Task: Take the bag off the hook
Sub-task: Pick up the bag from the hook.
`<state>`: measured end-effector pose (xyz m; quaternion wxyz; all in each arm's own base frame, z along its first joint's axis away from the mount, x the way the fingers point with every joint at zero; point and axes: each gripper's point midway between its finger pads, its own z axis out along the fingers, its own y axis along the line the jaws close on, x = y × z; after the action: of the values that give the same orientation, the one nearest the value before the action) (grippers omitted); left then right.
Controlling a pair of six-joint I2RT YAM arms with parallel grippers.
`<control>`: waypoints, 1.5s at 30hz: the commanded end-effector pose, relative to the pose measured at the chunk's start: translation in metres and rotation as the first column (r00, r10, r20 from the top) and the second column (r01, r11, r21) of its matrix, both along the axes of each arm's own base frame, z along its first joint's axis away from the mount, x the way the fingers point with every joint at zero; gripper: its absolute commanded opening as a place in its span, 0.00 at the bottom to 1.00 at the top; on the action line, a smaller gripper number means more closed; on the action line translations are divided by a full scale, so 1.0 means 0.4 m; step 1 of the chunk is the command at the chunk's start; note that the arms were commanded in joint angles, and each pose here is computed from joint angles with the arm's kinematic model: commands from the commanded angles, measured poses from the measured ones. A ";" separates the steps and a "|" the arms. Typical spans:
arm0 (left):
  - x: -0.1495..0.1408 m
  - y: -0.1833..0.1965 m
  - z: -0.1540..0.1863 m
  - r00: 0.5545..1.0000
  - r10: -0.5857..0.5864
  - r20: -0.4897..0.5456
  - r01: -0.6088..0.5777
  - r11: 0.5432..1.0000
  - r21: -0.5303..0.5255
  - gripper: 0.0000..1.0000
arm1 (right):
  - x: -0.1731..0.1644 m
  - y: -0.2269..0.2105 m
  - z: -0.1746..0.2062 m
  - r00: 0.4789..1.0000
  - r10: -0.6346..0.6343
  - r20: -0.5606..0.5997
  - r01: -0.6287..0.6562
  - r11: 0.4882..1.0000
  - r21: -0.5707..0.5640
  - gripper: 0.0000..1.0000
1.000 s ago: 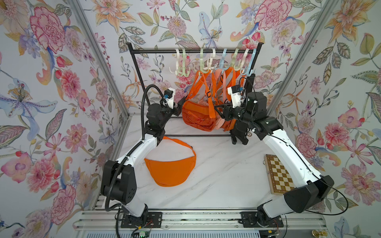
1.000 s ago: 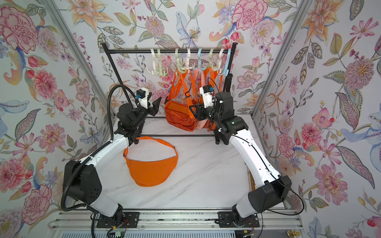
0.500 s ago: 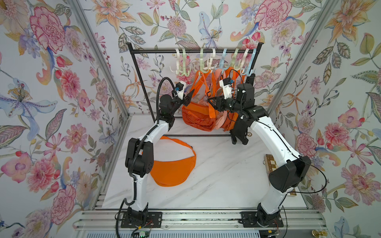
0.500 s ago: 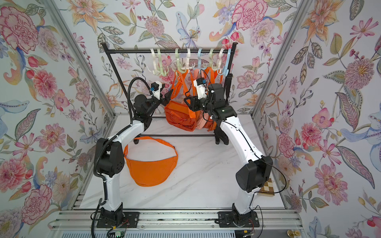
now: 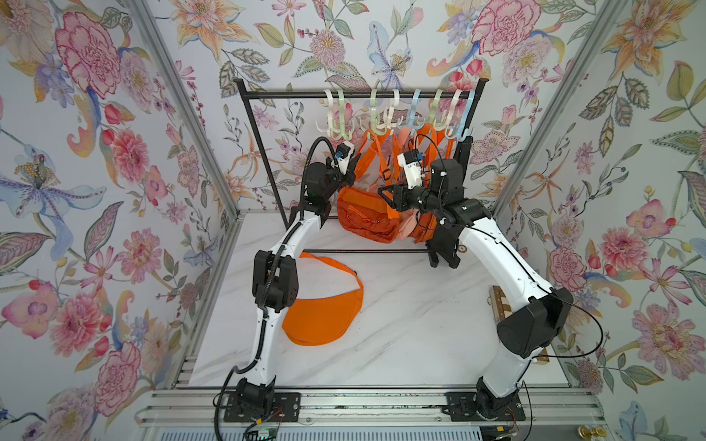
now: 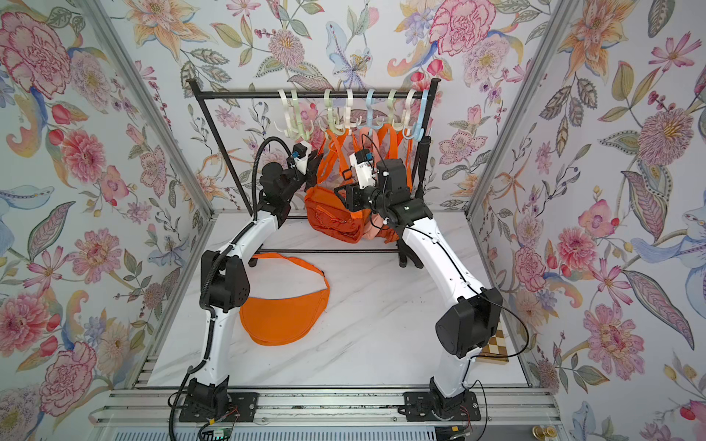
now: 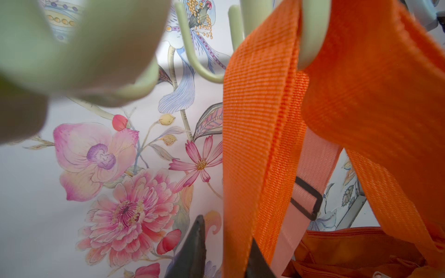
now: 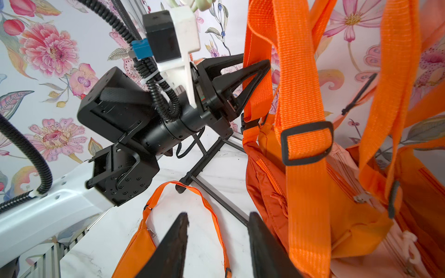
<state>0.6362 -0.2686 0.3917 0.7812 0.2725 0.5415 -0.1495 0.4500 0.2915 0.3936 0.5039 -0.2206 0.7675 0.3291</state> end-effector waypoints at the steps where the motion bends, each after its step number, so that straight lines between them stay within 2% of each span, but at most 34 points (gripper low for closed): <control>1: 0.000 -0.014 0.020 0.999 0.042 0.019 -0.042 0.999 0.012 0.00 | -0.015 -0.016 0.045 0.997 -0.021 0.071 0.022 1.000 -0.012 0.45; 5: -0.017 -0.010 0.037 0.997 0.071 0.040 -0.072 0.997 0.022 0.00 | 0.005 -0.016 0.049 0.996 -0.028 0.089 0.030 0.999 -0.021 0.54; 13: -0.091 -0.009 0.114 0.994 0.057 0.098 -0.058 0.998 0.010 0.00 | 0.129 -0.021 0.063 0.995 -0.057 0.076 0.056 0.998 0.012 0.56; 23: -0.117 -0.013 0.149 0.992 0.042 0.115 -0.045 0.999 0.019 0.00 | 0.234 0.025 0.015 0.997 -0.053 0.049 0.052 0.998 0.026 0.60; 26: -0.118 -0.012 0.150 0.992 0.044 0.116 -0.047 0.998 0.029 0.00 | 0.251 0.026 0.006 0.997 -0.063 0.042 0.062 0.997 0.034 0.48; 28: -0.116 -0.013 0.147 0.992 0.046 0.114 -0.050 0.998 0.036 0.00 | 0.254 0.026 0.005 0.997 -0.067 0.040 0.065 0.997 0.036 0.34; 34: -0.119 -0.011 0.156 0.992 0.049 0.118 -0.054 0.998 0.037 0.00 | 0.242 0.026 0.017 0.996 -0.069 0.049 0.067 0.997 0.032 0.00; 39: -0.128 0.002 0.186 0.990 0.068 0.126 -0.071 0.997 0.019 0.00 | 0.213 0.033 0.053 0.994 -0.069 0.086 0.067 0.998 0.021 0.00; 45: -0.146 0.027 0.260 0.985 0.104 0.140 -0.102 0.995 -0.019 0.00 | 0.187 0.016 0.135 0.983 -0.102 0.152 0.096 0.994 0.045 0.00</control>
<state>0.6077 -0.2693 0.4230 0.7882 0.2728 0.5428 -0.0985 0.5418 0.3087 0.4008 0.5416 -0.1977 0.7576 0.3060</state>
